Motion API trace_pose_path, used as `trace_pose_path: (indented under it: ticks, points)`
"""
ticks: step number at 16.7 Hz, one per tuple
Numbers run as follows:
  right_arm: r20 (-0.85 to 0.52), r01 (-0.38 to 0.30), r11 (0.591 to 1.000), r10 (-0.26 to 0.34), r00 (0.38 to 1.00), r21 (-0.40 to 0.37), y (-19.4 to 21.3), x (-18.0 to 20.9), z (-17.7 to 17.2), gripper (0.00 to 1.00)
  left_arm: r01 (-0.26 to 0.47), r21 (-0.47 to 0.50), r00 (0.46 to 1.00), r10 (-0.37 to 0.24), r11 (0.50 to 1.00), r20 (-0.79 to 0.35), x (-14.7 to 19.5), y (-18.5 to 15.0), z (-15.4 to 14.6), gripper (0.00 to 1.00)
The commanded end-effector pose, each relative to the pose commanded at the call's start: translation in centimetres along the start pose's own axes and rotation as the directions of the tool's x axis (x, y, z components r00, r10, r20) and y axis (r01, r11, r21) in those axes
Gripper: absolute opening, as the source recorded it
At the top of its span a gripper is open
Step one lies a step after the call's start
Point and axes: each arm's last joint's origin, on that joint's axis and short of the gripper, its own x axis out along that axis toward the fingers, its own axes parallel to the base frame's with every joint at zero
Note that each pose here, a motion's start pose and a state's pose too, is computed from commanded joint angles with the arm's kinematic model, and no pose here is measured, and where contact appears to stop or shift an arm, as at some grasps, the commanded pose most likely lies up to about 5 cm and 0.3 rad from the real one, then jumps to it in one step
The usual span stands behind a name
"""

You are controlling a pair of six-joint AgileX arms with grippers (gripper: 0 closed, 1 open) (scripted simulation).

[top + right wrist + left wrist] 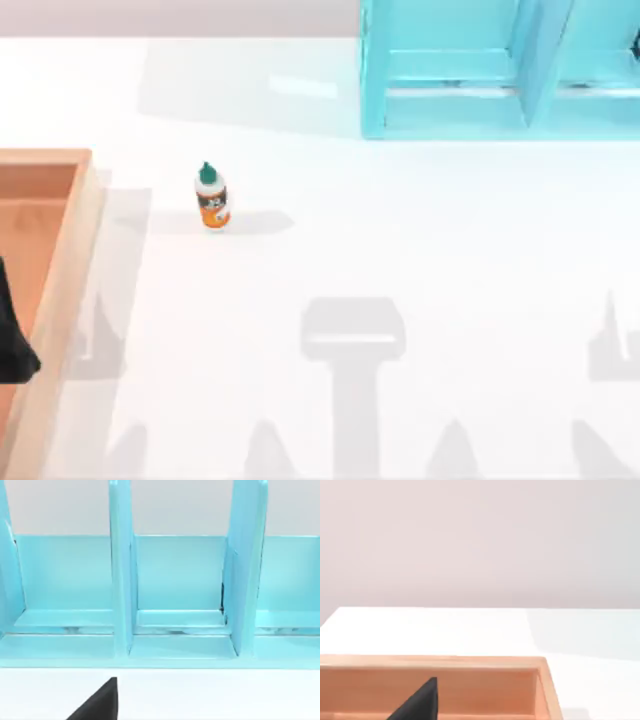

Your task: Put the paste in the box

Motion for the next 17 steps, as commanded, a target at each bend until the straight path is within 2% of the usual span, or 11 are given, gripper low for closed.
trace_pose_path:
  ticks: [8,13,17]
  points:
    - [0.000,0.000,1.000,0.000,1.000,0.000,0.0,0.0,0.0,1.00,0.009,-0.020,1.000,-0.009,1.000,-0.017,1.2,-0.6,1.1,1.00]
    - [0.000,0.000,1.000,0.000,1.000,0.000,0.0,0.0,0.0,1.00,0.011,-0.044,0.999,-0.013,0.999,-0.048,4.3,-2.1,2.4,1.00]
    - [0.000,0.000,1.000,0.000,1.000,0.000,0.0,0.0,0.0,1.00,0.007,-0.053,0.995,-0.012,0.999,-0.095,7.7,-4.5,1.8,1.00]
